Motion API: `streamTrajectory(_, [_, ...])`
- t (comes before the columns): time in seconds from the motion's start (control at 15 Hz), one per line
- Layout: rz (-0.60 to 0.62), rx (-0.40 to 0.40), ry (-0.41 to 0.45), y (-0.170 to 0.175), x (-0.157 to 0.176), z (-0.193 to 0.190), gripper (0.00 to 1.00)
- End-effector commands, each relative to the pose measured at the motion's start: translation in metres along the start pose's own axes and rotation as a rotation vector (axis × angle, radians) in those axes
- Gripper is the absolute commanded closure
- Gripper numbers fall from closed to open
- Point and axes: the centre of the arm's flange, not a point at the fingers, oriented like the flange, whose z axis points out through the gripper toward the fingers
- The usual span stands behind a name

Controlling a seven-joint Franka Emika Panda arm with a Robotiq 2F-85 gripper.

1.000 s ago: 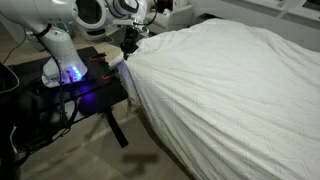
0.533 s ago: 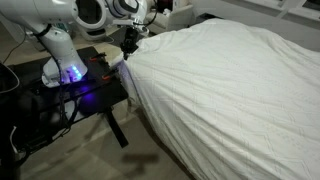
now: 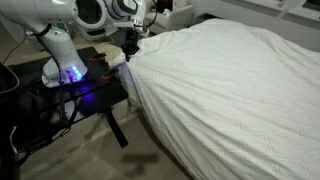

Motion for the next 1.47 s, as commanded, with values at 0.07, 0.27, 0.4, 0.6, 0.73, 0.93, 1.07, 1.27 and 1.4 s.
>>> streamTrajectory(0.07, [-0.069,-0.041,0.049,-0.024,-0.066,0.044,1.00])
streamTrajectory(0.27, [-0.142,-0.102,0.131,-0.032,-0.094,0.056,1.00])
streamTrajectory(0.4, [-0.177,-0.120,0.149,-0.030,-0.096,0.049,1.00])
streamTrajectory(0.6, [-0.203,-0.113,0.148,-0.026,-0.098,0.046,1.00])
streamTrajectory(0.73, [-0.199,-0.100,0.156,-0.022,-0.098,0.045,0.71])
streamTrajectory(0.93, [-0.202,-0.102,0.162,0.009,-0.041,0.028,0.74])
streamTrajectory(1.07, [-0.204,-0.096,0.162,0.009,-0.041,0.028,0.71])
streamTrajectory(1.27, [-0.207,-0.097,0.163,0.008,-0.041,0.027,0.71])
streamTrajectory(1.4, [-0.208,-0.098,0.163,0.008,-0.041,0.027,0.71])
